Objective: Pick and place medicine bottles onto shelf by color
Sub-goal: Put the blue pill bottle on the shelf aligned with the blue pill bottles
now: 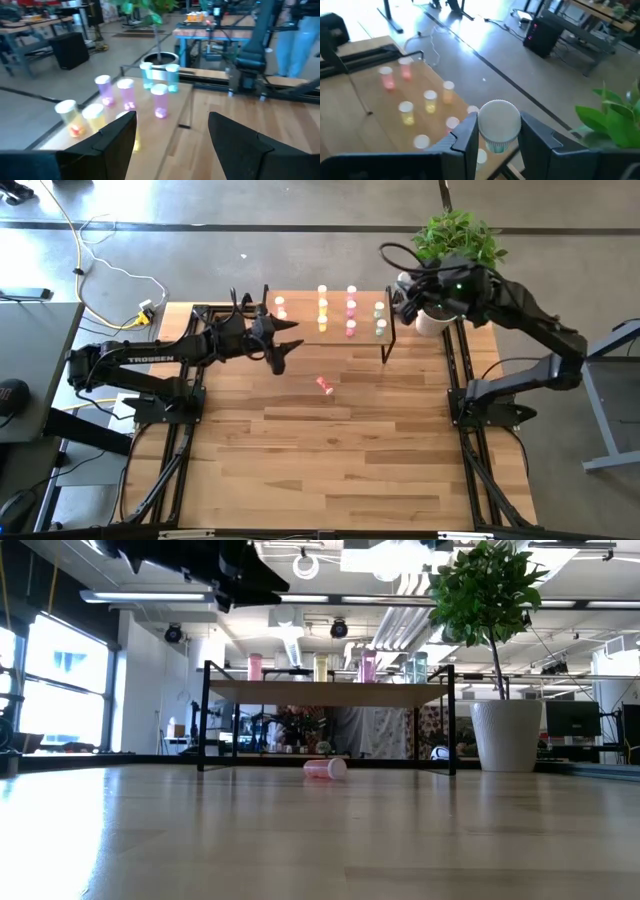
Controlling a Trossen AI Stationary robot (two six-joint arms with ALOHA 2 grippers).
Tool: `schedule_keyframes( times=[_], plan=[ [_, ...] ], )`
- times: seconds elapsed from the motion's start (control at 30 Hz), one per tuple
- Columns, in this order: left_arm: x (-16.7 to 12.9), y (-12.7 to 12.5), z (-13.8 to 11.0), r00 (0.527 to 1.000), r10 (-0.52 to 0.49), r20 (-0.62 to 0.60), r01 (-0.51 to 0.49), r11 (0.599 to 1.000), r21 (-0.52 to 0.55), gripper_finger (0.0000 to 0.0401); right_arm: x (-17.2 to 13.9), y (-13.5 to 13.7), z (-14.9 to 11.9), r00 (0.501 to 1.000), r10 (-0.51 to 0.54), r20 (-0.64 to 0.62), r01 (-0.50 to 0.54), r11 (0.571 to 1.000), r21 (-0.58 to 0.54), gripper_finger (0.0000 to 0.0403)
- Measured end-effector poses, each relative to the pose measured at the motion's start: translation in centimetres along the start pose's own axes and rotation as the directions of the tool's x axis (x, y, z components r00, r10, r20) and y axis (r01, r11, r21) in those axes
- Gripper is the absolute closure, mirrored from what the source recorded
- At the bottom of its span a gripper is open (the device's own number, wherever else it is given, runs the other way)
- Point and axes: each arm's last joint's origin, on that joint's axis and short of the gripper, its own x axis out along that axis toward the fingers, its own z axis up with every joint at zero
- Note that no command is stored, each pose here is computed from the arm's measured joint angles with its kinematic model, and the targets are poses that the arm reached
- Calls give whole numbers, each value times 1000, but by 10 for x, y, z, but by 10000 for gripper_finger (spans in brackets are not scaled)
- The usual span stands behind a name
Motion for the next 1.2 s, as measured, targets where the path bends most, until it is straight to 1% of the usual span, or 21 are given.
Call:
schedule_keyframes(
  times=[0.1,0.2,0.3,0.4,0.5,0.7,0.8,0.9,1.0,1.2],
  plan=[
    [0,4,1,999,36,9,-36,999,-4,162,10,-4,-3,999,-35,-23,35,999,7,301],
    [0,9,1,998,57,10,-57,998,-7,162,34,-5,-18,997,-56,-60,56,998,10,301],
    [1,12,0,997,72,8,-72,997,-9,162,59,-7,-37,997,-21,-71,24,999,39,301],
    [1,16,0,996,86,6,-86,996,-13,162,79,-13,-49,999,29,-31,-26,997,78,301],
    [1,18,0,996,94,4,-94,995,-16,162,96,-22,-62,999,51,7,-52,993,107,301],
    [1,19,0,993,115,1,-115,993,-13,162,116,-37,-76,991,117,60,-126,978,165,301],
    [1,19,-1,991,131,-2,-131,991,-13,162,126,-40,-82,989,140,48,-146,975,170,301],
    [1,20,-1,989,151,-7,-151,988,-14,162,137,-40,-84,989,147,36,-151,973,172,301],
    [1,20,-1,985,173,-10,-174,985,-12,162,144,-38,-85,987,156,38,-160,977,141,301],
    [1,21,-2,981,196,-14,-196,981,-11,162,162,-39,-94,990,139,-22,-135,983,127,301]
  ],
)
